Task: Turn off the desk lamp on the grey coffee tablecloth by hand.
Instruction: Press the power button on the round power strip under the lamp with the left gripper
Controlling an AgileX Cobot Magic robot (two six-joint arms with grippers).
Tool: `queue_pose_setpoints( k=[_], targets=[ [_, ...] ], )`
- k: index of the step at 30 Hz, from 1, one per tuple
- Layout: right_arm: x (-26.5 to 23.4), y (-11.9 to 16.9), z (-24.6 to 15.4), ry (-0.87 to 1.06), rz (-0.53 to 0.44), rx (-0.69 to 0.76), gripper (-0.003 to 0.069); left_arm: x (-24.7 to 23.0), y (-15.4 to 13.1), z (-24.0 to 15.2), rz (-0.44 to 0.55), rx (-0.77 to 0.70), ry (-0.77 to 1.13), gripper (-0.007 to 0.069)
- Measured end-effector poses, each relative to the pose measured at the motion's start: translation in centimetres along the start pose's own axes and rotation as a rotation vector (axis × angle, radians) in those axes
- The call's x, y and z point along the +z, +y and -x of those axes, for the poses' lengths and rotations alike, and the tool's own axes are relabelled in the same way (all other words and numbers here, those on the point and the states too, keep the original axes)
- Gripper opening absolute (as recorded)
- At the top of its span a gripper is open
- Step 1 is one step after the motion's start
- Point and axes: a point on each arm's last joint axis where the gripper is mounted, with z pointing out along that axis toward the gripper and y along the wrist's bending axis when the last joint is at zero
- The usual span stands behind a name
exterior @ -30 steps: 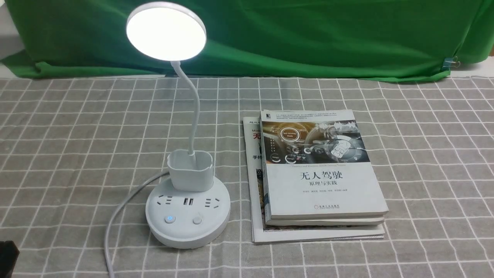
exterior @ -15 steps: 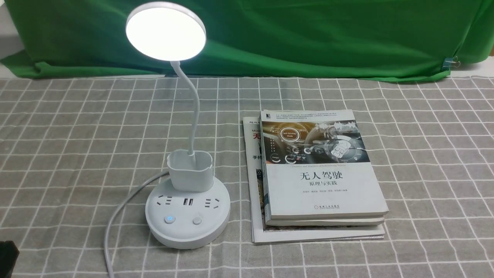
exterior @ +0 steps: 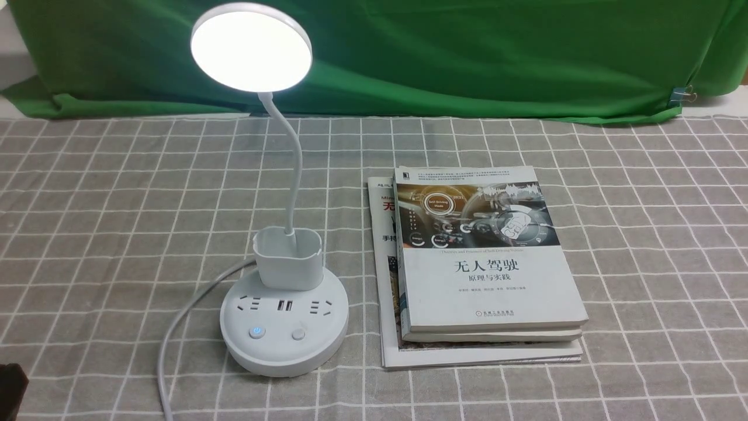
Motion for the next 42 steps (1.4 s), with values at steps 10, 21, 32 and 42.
queue_pose_setpoints(
  k=[10, 21, 32, 42],
  targets=[
    [0.0, 0.0, 0.0, 0.0, 0.0, 0.0, 0.0035, -0.1, -0.1, 1.1, -0.021, -0.245, -0.122, 0.0019],
    [0.0, 0.0, 0.0, 0.0, 0.0, 0.0, 0.0035, -0.6, 0.8, 3.3, -0.012, -0.567, -0.361, 0.0019],
    [0.0, 0.0, 0.0, 0.0, 0.0, 0.0, 0.0035, 2.1, -1.7, 11.5, -0.131, -0.291, 0.398, 0.0019],
    [0.0, 0.0, 0.0, 0.0, 0.0, 0.0, 0.0035, 11.1, -3.1, 10.6, -0.241, -0.106, 0.895, 0.0019]
  ],
)
